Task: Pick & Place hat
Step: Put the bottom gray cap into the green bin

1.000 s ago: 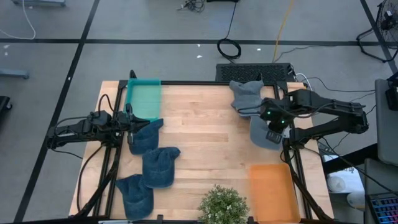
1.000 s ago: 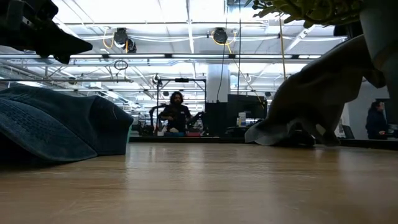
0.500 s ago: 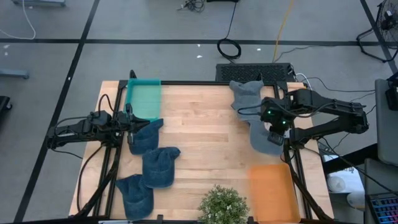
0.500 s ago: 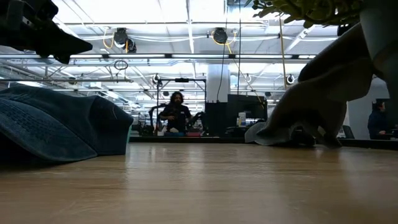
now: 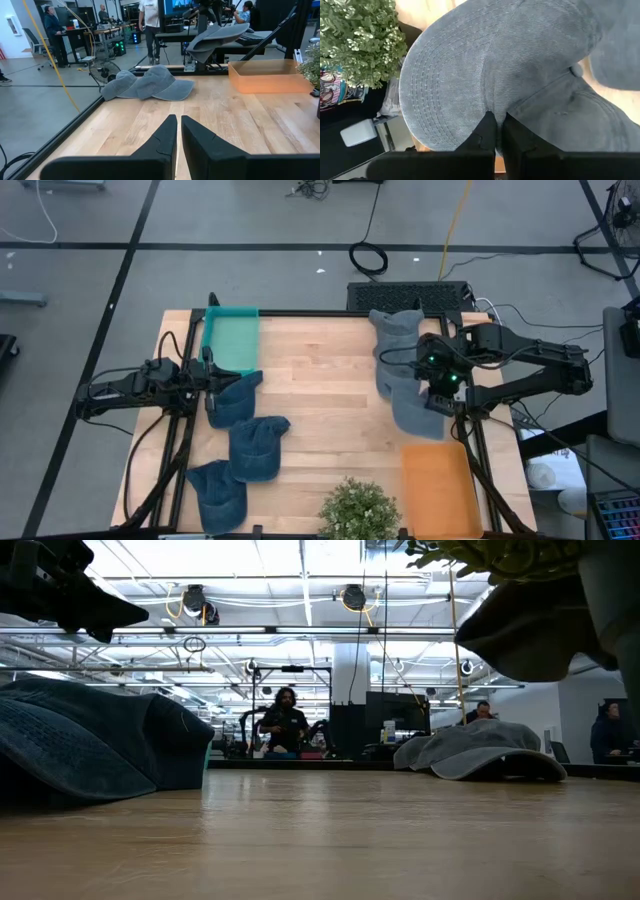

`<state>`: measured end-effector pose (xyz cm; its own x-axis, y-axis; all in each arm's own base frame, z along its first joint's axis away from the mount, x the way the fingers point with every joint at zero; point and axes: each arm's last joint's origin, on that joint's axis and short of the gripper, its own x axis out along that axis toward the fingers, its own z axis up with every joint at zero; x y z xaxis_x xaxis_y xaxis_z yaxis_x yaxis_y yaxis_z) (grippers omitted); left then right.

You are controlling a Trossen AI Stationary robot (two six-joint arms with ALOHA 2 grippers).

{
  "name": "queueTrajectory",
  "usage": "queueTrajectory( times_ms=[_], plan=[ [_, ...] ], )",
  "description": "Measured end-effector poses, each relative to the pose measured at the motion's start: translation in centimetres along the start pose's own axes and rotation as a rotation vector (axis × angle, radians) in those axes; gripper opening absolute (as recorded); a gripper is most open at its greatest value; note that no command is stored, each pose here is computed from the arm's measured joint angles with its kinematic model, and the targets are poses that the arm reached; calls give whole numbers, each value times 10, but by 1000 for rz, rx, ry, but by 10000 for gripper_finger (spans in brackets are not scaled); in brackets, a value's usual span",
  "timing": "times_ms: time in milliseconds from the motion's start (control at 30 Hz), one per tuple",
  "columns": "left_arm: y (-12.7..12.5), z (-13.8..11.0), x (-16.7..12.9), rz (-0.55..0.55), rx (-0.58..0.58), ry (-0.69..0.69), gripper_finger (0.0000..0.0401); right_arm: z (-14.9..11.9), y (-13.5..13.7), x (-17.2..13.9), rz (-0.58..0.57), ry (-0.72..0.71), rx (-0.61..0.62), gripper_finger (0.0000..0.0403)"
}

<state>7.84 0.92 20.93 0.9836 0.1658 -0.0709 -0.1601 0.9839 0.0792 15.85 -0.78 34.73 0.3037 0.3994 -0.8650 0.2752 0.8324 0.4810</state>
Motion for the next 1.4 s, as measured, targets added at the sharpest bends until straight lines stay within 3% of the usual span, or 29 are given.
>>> queueTrajectory(
  times_ms=[300, 733, 1033, 1400],
  plan=[
    [0, 0, 0, 0, 0, 0, 31, 5, 2, 0, 11, -49, -109, 0],
    [0, 0, 0, 0, 0, 0, 31, 26, 9, -4, 3, -276, -394, 0],
    [0, 0, 0, 0, 0, 0, 31, 42, 5, -7, -298, -461, -480, 0],
    [0, 0, 0, 0, 0, 0, 31, 63, -13, 16, -685, -648, -540, 1]
  ],
)
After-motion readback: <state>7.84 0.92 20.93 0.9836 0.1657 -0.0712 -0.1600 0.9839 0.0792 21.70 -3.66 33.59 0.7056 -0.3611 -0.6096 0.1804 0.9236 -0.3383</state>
